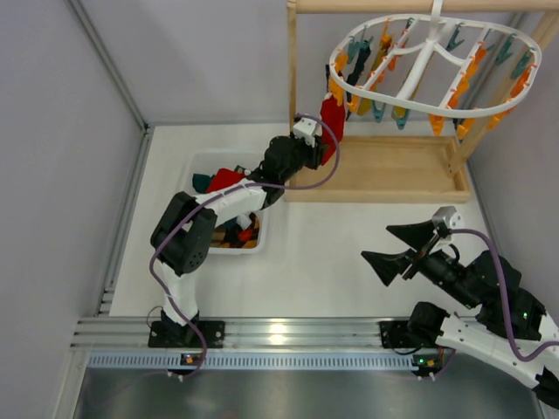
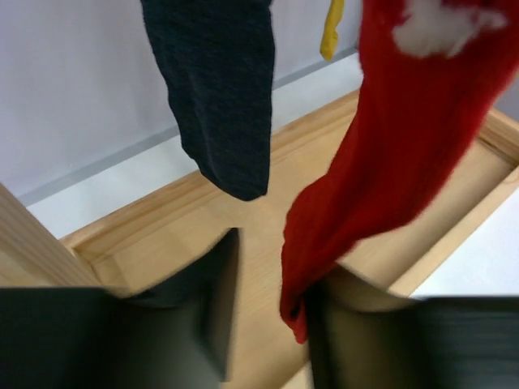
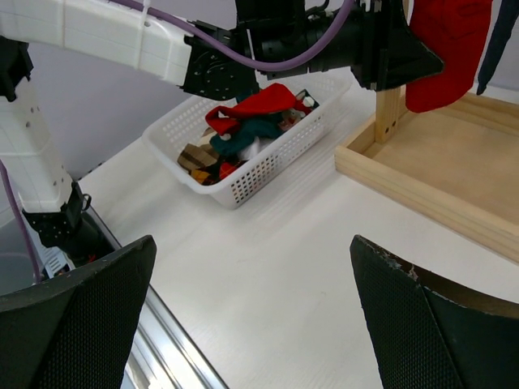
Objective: Remove the socks clipped to the hanger
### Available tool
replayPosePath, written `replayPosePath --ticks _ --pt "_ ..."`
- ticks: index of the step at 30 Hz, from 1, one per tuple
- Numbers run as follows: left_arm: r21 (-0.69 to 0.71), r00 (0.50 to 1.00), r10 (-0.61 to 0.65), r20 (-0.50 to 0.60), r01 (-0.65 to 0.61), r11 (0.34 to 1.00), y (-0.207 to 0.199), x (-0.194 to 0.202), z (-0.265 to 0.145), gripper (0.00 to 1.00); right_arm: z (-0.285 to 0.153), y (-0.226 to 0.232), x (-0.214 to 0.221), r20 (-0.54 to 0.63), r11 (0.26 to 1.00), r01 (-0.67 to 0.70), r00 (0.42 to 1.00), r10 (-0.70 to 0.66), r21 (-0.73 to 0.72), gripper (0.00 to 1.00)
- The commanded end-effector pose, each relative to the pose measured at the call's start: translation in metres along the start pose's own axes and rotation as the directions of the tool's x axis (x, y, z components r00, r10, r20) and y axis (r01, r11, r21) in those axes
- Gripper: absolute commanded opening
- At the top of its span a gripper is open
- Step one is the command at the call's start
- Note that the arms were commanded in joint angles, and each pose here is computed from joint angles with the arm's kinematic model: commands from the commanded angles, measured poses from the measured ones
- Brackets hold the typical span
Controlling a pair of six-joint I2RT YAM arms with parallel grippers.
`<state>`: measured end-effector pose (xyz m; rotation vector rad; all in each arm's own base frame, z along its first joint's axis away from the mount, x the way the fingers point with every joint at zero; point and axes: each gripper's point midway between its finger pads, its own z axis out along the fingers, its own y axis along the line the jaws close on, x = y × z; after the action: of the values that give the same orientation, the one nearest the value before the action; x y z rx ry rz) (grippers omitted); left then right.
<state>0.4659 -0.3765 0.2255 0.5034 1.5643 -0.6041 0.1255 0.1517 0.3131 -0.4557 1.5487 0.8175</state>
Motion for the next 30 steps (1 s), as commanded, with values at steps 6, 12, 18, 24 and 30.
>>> replayPosePath --ticks 6,12,18,24,30 --pt "0.08 0.986 -0.016 0.164 0.002 0.997 -0.01 -0.042 0.009 0.12 0.007 0.005 -0.011 0.036 1.0 0.001 0.999 0.0 -0.014 0.99" --pt "-0.132 0.981 -0.05 0.187 0.076 0.988 0.006 -0.049 -0.013 0.0 0.011 -0.009 -0.03 0.114 0.991 -0.099 0.989 0.089 0.084 0.99" --pt "-0.278 0.978 0.003 0.209 0.057 0.959 -0.044 -0.065 -0.05 0.0 -0.004 -0.016 -0.082 0.254 0.971 -0.202 0.953 0.165 0.128 0.97" --pt "-0.4 0.982 0.16 0.103 -0.106 0.91 -0.123 -0.059 -0.07 0.0 -0.023 -0.032 -0.131 0.277 0.95 -0.176 0.955 0.102 0.258 0.94" --pt "-0.451 0.953 0.302 0.037 -0.254 0.856 -0.176 -0.06 -0.065 0.0 -0.039 -0.043 -0.181 0.259 0.916 -0.128 0.966 0.028 0.38 0.93"
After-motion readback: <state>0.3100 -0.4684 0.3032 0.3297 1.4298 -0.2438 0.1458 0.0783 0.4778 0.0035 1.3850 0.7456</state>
